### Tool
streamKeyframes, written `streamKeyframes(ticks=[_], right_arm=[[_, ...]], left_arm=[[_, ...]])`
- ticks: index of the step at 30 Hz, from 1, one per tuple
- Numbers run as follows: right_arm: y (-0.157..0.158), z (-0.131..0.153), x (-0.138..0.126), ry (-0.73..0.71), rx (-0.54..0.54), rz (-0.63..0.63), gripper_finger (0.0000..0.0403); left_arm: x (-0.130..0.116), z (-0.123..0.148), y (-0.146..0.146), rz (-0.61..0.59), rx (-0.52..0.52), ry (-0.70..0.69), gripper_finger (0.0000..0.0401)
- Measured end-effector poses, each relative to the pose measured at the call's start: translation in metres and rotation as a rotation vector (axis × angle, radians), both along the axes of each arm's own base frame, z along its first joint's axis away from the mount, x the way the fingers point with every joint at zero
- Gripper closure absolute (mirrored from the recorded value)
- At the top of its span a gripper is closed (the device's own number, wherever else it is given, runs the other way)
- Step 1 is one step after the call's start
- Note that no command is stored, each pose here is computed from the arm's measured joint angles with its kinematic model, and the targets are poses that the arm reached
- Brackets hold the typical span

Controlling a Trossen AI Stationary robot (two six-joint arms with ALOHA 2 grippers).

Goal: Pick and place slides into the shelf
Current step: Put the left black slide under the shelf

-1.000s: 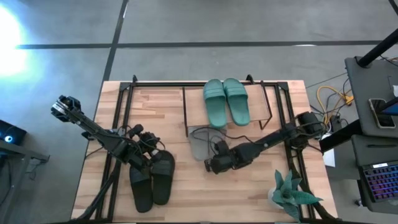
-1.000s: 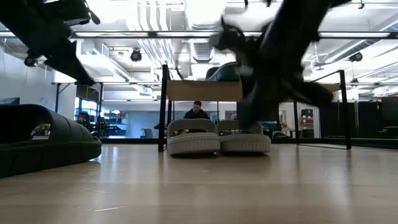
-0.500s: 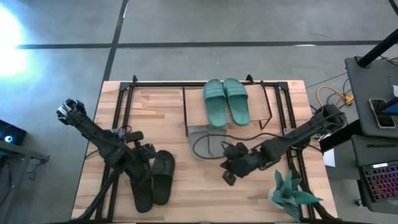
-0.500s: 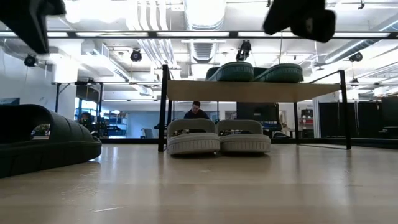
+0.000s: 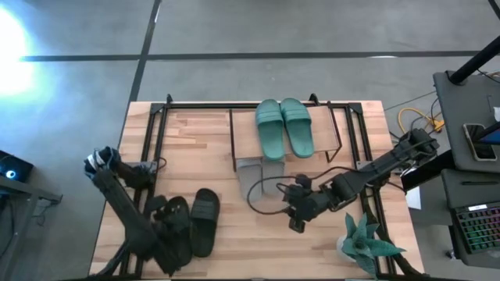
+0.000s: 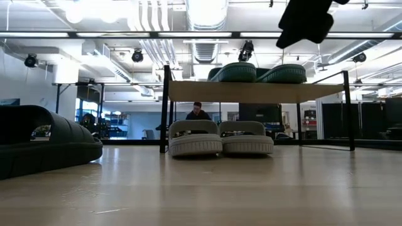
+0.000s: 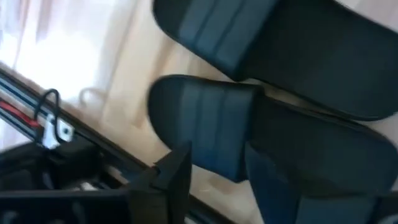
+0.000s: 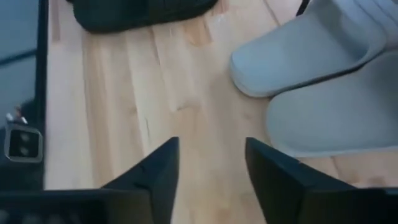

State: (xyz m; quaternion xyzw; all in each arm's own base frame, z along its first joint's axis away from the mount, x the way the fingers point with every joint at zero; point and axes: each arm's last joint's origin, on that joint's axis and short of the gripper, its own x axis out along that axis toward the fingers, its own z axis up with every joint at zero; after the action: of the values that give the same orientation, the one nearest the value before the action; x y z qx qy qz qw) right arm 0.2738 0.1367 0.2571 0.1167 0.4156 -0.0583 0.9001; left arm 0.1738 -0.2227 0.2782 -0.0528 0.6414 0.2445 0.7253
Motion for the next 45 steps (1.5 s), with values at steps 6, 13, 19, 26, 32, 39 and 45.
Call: streamKeyframes(ticks=[6,13,19,26,32,39,45], right_arm=[[-0.002,-0.002,-0.004,0.051,-0.093,0.076,0.0185],[-0.007,0.011,-0.011,0.004,-0.148,0.096,0.0177],[-0.015,0.027,-0.02,-0.06,-0.193,0.042,0.0177],[-0.02,0.033,-0.024,-0.1,-0.274,-0.006,0.0177],[-0.02,0.033,-0.023,-0.096,-0.285,0.001,0.0177],[-0.027,0.03,-0.021,-0.085,-0.288,-0.028,0.0177],[-0.034,0.029,-0.018,-0.082,-0.279,-0.063,0.0177]], left_arm=[[-0.003,-0.022,-0.029,0.054,0.075,-0.024,0.024],[-0.009,-0.062,-0.048,0.096,0.24,-0.07,0.0239],[-0.015,-0.074,-0.048,0.158,0.276,-0.083,0.0239],[-0.024,-0.091,-0.031,0.153,0.343,-0.049,0.0239],[-0.032,-0.107,-0.017,0.172,0.381,0.017,0.0242],[-0.041,-0.103,0.001,0.192,0.35,0.03,0.0301],[-0.043,-0.07,0.008,0.195,0.231,-0.053,0.0363]])
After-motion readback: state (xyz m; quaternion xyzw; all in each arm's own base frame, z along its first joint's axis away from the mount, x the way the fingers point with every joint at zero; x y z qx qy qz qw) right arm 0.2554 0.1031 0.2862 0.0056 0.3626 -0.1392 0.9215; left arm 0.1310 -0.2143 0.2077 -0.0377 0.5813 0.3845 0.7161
